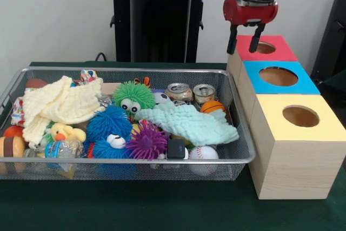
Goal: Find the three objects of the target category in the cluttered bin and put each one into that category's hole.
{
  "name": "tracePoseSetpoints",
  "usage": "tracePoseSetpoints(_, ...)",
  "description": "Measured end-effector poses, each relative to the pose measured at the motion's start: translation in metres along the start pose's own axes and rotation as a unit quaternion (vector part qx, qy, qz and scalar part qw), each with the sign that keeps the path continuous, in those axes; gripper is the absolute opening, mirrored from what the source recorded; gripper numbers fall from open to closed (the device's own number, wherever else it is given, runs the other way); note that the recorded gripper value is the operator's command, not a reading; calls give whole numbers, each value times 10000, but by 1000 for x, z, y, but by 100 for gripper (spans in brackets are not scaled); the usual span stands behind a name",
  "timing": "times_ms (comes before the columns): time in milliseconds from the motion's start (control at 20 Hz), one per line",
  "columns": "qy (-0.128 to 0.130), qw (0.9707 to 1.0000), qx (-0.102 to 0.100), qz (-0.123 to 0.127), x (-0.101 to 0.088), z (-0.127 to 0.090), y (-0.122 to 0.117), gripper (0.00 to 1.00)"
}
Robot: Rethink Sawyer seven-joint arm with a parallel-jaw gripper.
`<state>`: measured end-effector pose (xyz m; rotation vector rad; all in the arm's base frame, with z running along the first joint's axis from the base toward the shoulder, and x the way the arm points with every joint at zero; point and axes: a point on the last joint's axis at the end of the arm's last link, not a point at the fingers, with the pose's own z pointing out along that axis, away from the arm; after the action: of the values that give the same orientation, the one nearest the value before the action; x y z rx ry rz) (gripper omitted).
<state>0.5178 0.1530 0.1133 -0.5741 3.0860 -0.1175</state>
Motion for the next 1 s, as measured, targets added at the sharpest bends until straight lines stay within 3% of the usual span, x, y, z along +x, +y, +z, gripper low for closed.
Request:
tracePoseSetpoints(350,-56,9997,-165,185,-16,14,-25,100)
tracePoseSetpoints(1000,-180,9992,-356,72,-27,32,-49,100)
